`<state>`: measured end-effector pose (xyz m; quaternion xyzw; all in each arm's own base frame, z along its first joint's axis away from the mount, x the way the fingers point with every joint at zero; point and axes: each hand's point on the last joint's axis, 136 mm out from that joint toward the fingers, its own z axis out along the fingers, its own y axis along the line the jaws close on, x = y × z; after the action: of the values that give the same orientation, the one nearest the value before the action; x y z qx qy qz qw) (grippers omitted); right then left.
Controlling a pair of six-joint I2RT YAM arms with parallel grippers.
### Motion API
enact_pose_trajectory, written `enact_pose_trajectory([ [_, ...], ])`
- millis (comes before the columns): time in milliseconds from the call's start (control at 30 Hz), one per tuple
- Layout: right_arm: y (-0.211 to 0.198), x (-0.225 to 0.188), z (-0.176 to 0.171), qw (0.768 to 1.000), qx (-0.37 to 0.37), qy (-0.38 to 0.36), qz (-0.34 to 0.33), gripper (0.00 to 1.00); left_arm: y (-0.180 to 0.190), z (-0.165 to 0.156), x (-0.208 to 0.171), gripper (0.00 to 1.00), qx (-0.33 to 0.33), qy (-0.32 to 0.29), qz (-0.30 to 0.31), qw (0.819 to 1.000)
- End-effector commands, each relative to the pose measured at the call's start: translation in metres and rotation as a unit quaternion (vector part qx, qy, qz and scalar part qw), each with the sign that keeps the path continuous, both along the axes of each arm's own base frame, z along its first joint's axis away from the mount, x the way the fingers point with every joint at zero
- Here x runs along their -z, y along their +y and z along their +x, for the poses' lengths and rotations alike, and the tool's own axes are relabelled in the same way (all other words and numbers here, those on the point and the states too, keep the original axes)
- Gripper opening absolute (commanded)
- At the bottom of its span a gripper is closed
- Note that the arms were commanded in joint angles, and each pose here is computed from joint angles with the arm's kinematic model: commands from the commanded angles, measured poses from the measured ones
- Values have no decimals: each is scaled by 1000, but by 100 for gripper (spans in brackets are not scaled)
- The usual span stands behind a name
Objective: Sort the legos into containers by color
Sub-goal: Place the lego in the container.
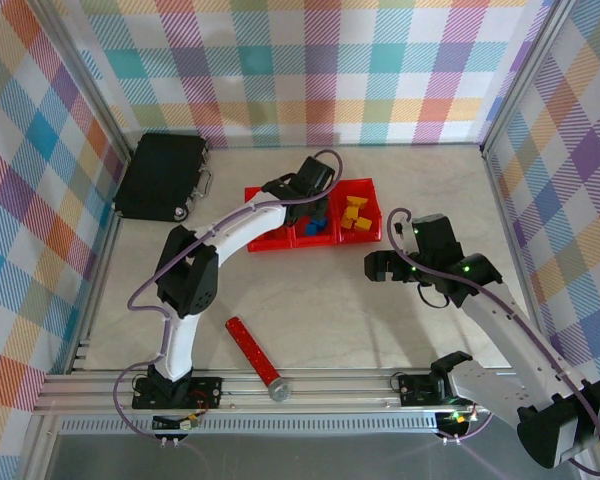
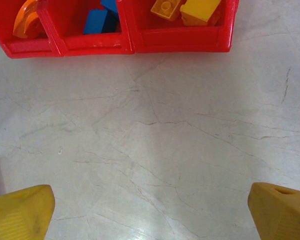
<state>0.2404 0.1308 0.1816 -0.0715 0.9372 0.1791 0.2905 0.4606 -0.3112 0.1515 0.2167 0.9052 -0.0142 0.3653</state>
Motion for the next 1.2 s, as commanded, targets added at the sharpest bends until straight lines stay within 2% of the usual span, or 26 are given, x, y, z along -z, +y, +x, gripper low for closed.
enact_pose_trajectory([
  [0, 2, 1, 1, 1000, -2, 1, 8, 99, 3, 15, -6, 34, -25, -18, -17, 999],
  [200, 3, 2, 2, 1000, -2, 2, 7, 99, 5, 22, 17, 40, -29, 0, -14, 999],
  [433, 0, 2, 1, 1000, 1, 2, 2, 99, 5, 26, 38, 42, -24, 21, -18, 999],
  [600, -2, 4, 2, 1000, 5, 2, -6, 99, -2, 25, 38, 49, -17, 19, -39, 999],
  [767, -5, 6, 1, 1000, 8, 6, -12, 99, -5, 22, 5, 65, -6, -11, -71, 997],
  [967, -12, 3, 3, 999, 22, -1, -28, 99, 0, 1, -66, 78, 29, -74, -104, 991],
  [1000, -18, 3, 6, 999, 36, -7, -40, 99, 2, -4, -79, 79, 35, -88, -110, 989],
  [1033, -28, 4, 10, 996, 57, -19, -60, 99, 9, -10, -91, 92, 34, -98, -116, 988],
  [1067, -39, 7, 13, 993, 80, -29, -82, 99, 14, -17, -99, 100, 32, -108, -120, 986],
  [1167, -75, 9, 21, 975, 160, -59, -141, 99, 35, -43, -122, 99, 28, -141, -146, 979],
])
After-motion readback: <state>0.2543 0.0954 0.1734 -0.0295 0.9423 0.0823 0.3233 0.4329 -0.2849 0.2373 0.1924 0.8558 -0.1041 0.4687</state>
